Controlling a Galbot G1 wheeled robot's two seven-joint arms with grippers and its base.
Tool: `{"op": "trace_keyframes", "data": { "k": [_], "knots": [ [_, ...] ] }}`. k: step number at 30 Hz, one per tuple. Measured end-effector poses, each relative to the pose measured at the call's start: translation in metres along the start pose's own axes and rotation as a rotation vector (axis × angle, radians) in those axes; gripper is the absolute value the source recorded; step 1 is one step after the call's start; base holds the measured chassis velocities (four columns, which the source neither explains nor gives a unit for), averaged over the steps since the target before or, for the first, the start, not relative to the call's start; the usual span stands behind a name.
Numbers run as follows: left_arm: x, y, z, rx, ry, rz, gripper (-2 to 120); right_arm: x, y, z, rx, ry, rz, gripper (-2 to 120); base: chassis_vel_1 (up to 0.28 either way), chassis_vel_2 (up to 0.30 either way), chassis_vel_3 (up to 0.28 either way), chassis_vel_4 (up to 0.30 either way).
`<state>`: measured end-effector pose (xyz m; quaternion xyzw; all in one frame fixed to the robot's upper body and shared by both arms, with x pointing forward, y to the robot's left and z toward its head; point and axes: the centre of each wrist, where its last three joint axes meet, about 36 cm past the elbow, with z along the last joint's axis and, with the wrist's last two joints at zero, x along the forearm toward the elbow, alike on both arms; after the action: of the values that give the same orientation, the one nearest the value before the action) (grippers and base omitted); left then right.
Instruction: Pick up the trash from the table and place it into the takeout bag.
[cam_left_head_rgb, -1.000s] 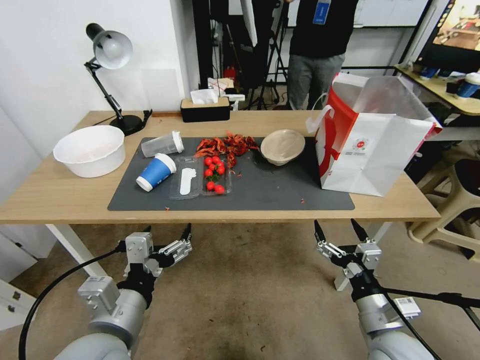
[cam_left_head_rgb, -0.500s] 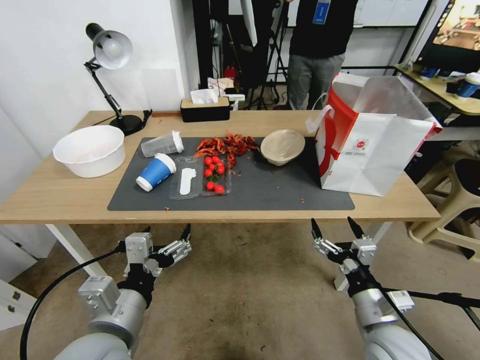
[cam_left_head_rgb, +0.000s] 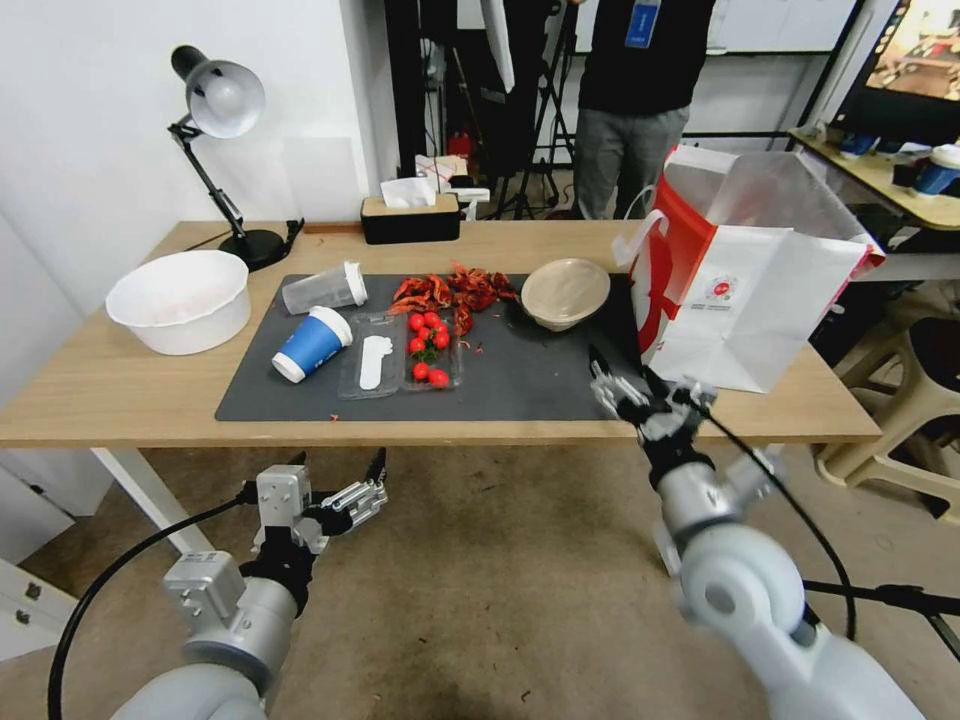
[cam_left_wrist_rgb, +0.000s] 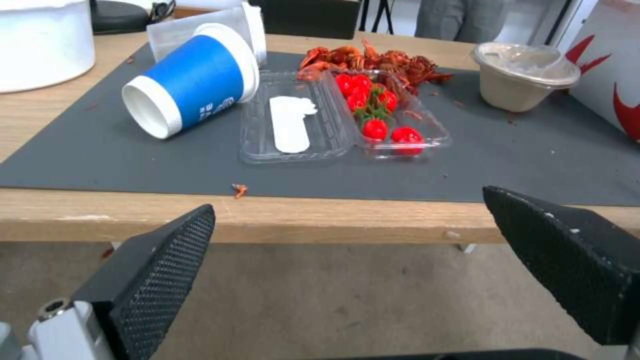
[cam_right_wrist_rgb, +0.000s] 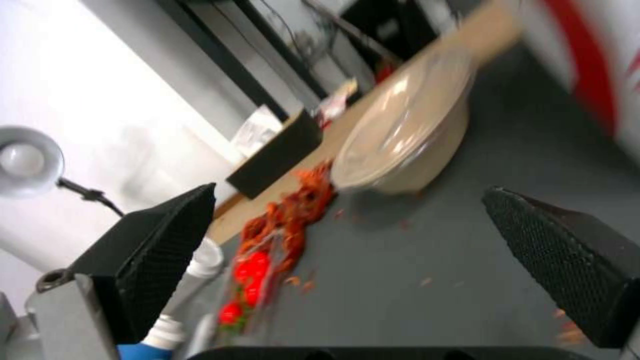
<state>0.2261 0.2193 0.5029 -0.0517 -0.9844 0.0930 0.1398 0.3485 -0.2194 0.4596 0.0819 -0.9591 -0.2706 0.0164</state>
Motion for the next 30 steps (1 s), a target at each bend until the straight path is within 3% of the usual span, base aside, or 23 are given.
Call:
{"op": "trace_keyframes", "data": {
  "k": [7,8,12,15,24,30],
  "knots": [
    [0.000,0.001,0.000,-0.004,0.001,-0.002,100,-0.009,0.006,-0.006,-0.074,0.031,0.009,100,0.000,0.000,0.000,0.000],
    [0.000,0.002,0.001,-0.008,0.002,-0.003,100,-0.020,0.011,-0.012,-0.157,0.070,0.017,100,0.000,0.000,0.000,0.000],
    [0.000,0.002,0.001,-0.008,0.002,-0.003,100,-0.037,0.015,-0.016,-0.239,0.110,0.027,100,0.000,0.000,0.000,0.000],
    [0.000,0.000,0.001,0.003,0.003,-0.005,100,-0.072,0.022,-0.022,-0.395,0.181,0.070,100,0.000,0.000,0.000,0.000],
    [0.000,0.001,0.002,0.003,0.005,-0.007,100,-0.140,0.031,-0.034,-0.511,0.230,0.209,100,0.000,0.000,0.000,0.000],
    [-0.002,0.002,0.004,0.004,0.007,-0.015,100,-0.186,0.053,-0.035,-0.566,0.276,0.271,100,0.000,0.000,0.000,0.000]
  ]
}}
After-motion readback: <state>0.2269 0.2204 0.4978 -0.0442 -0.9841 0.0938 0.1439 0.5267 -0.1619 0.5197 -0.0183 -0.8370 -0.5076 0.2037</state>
